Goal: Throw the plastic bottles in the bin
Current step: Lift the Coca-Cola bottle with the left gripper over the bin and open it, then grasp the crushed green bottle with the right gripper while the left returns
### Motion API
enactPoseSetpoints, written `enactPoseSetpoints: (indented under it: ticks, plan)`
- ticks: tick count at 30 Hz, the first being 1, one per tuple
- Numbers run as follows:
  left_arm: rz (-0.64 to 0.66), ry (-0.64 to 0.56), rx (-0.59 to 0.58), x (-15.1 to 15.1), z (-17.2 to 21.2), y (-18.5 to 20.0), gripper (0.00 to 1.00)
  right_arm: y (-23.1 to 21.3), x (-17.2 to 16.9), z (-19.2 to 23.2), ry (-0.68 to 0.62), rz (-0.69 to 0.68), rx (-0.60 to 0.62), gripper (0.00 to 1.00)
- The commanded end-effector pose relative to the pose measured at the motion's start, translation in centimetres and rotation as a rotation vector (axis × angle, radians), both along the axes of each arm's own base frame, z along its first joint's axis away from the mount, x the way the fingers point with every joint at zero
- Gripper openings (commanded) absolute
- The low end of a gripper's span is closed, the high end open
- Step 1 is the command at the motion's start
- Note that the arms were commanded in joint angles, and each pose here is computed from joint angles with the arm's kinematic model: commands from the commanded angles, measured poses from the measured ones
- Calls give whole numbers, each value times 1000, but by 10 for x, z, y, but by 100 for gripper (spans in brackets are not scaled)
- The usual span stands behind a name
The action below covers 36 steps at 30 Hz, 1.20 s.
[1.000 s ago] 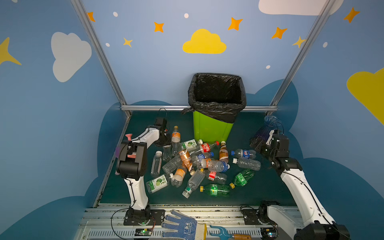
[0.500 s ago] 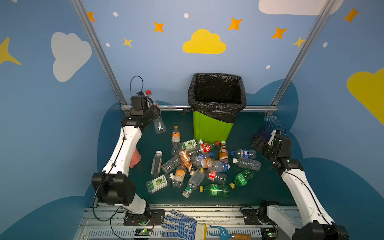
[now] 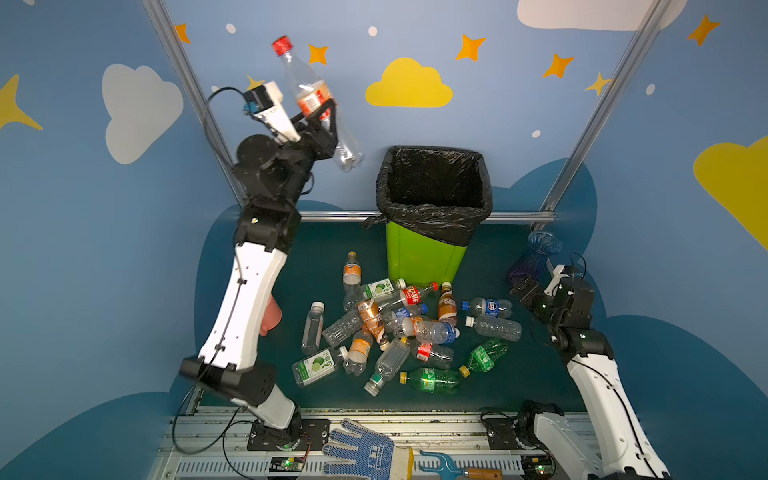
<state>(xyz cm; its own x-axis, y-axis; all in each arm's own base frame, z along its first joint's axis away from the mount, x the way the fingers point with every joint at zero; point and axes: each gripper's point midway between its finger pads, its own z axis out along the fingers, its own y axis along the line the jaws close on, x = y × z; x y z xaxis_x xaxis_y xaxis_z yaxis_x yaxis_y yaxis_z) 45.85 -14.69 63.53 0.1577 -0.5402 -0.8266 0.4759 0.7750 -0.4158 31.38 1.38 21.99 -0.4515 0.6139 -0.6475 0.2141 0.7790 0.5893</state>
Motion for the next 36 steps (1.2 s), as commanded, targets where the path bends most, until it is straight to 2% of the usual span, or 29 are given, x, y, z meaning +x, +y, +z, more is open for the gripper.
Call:
enactPoseSetpoints:
  ticks: [1, 2, 4, 7, 12, 17, 21, 26, 30, 36]
  plan:
    - [-164, 230, 125, 64, -84, -95, 60, 19, 9, 8, -9, 88, 84, 96]
    - [-174, 219, 145, 64, -85, -110, 64, 22, 8, 8, 19, 113, 67, 96]
    - [-196, 186, 109, 61, -79, -121, 82, 19, 1, 11, 66, 131, 14, 96]
    - [-172, 108, 66, 40, -40, -106, 100, 2, -11, 18, 53, 51, -46, 96]
    - [-109, -90, 88, -19, 17, -83, 100, -5, -22, 16, -3, -4, -52, 96]
    - [-117, -85, 170, -49, 15, -80, 100, -7, -25, -10, 80, -27, -20, 96]
    - [-43, -30, 216, -56, -20, -63, 100, -9, -30, -25, 135, -51, -13, 96]
    - [99, 91, 276, -62, -98, -26, 100, -14, -41, -44, 216, -77, -25, 96]
    - [192, 282, 274, -60, -171, 21, 100, -9, -45, -54, 239, -75, 28, 96]
    - [280, 565, 220, -67, -282, 80, 100, 28, -37, -73, 221, 57, 195, 94]
